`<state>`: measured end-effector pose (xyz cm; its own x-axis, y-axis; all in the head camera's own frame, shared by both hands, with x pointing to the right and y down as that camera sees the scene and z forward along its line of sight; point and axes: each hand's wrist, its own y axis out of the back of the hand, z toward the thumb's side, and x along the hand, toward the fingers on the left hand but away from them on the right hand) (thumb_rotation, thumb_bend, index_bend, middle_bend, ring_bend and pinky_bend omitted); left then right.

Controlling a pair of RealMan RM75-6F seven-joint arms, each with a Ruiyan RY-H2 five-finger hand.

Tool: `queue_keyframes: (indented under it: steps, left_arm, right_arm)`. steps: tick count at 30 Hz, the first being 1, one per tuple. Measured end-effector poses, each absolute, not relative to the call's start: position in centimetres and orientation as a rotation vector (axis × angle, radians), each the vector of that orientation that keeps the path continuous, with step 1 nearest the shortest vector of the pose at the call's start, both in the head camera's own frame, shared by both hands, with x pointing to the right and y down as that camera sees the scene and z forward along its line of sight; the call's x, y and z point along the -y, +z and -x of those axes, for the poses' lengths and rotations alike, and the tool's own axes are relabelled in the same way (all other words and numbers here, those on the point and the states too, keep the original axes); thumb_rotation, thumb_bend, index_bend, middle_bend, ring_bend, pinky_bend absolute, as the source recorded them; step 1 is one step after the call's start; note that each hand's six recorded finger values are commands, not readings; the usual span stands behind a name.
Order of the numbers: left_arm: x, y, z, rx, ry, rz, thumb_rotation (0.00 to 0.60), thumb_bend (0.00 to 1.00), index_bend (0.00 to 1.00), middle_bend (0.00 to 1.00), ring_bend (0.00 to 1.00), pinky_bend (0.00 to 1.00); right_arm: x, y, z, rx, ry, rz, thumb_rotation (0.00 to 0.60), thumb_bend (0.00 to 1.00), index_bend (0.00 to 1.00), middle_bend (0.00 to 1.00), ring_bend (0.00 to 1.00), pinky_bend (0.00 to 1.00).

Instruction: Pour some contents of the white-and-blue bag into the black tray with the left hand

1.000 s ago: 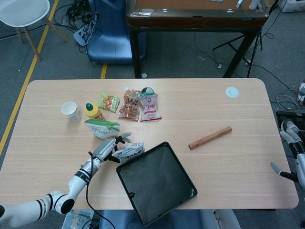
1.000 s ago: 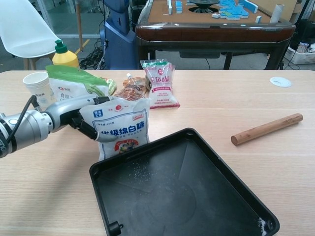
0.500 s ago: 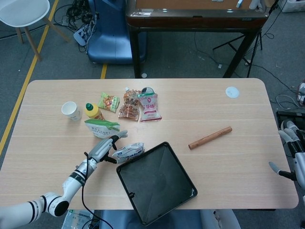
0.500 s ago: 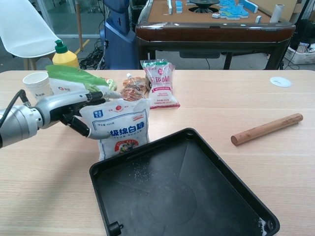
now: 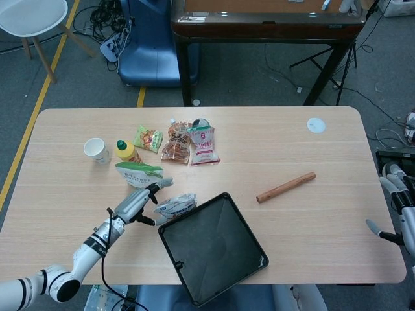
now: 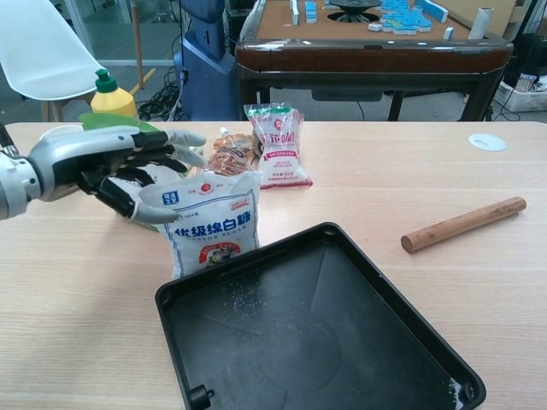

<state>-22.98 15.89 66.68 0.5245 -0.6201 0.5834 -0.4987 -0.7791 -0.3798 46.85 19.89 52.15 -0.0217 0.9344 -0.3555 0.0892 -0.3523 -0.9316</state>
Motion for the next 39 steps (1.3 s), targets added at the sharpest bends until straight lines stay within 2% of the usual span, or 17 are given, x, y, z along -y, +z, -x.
queue_keyframes:
  steps: [8,19,30,39]
  left_arm:
    - [-14.7,63.2,25.4,-0.992,-1.077,2.545,0.600,0.21,0.02,0.11,0.10,0.35]
    - [-14.3,58.8,32.9,-1.189,-1.100,2.256,0.600,0.21,0.08,0.11,0.10,0.35]
    - [-19.0,57.2,40.3,-1.160,-1.363,1.801,0.600,0.21,0.09,0.11,0.10,0.35]
    - [-24.1,56.3,43.3,-1.212,-1.451,1.592,0.600,0.21,0.09,0.11,0.10,0.33]
  right_arm:
    - [-19.7,52.2,-46.7,1.103,1.456,1.527,0.600,0.19,0.07,0.13,0.02,0.16]
    - [-19.3,53.2,-45.6,1.043,1.455,1.608,0.600,0.19,0.07,0.13,0.02,0.16]
    - [-18.8,54.5,-42.8,0.925,1.370,1.725,0.600,0.19,0.07,0.13,0.02,0.16]
    - [-19.1,54.8,-41.5,0.894,1.323,1.753,0.600,0.19,0.09,0.14,0.02,0.16]
